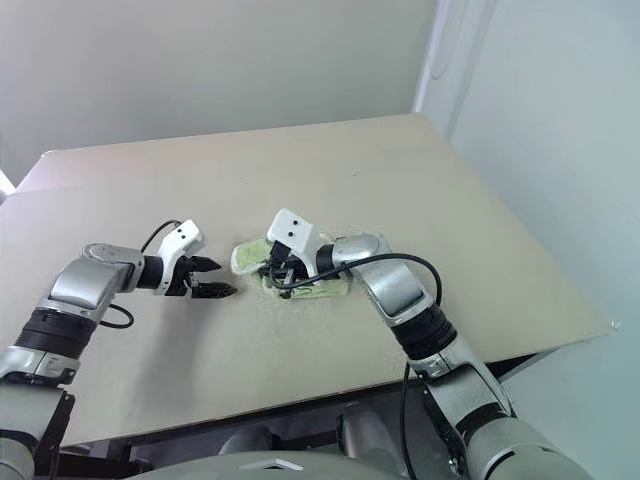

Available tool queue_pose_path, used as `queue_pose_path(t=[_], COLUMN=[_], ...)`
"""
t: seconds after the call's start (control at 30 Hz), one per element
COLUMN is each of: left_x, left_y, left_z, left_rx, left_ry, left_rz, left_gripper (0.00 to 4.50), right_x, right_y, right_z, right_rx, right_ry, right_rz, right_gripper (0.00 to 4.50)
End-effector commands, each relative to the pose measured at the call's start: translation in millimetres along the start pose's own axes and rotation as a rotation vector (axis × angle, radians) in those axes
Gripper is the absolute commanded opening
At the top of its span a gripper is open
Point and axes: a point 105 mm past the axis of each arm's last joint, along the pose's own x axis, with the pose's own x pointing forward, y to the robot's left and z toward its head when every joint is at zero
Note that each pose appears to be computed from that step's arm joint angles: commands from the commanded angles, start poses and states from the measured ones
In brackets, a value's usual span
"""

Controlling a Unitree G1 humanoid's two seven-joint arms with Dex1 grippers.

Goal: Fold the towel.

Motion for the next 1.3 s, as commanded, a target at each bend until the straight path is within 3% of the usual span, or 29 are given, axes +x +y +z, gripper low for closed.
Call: queue_pose_path(t=[0.03,0.13,0.63,0.77,1.0,1.3], left_x=[-3.5,-3.1,-3.2,-3.5,-3.1,-2.5], left_y=[4.6,5.9,7.4,9.0,9.1,9.5], left_z=[13.4,12.8,11.9,11.8,9.6,10.0], left_rx=[0.045,0.050,0.052,0.047,0.048,0.056], left_ry=[-0.025,-0.021,-0.018,-0.021,-0.016,-0.013], left_rz=[0.021,0.025,0.029,0.036,0.039,0.044], left_gripper=[4.50,4.50,4.50,4.50,4.50,4.50], right_x=[-2.9,-1.8,-11.4,-11.1,-10.1,-2.8], right_y=[0.6,-1.6,12.1,10.7,11.0,6.5], right_z=[0.9,-9.0,4.1,-0.4,1.0,6.5], right_rx=[-0.027,-0.039,-0.060,-0.057,-0.056,-0.109], right_ry=[0.031,0.088,0.013,0.023,0.009,-0.011], right_rz=[-0.007,-0.010,0.081,0.079,0.077,0.032], right_gripper=[0.07,0.07,0.07,0.99,3.50,3.50])
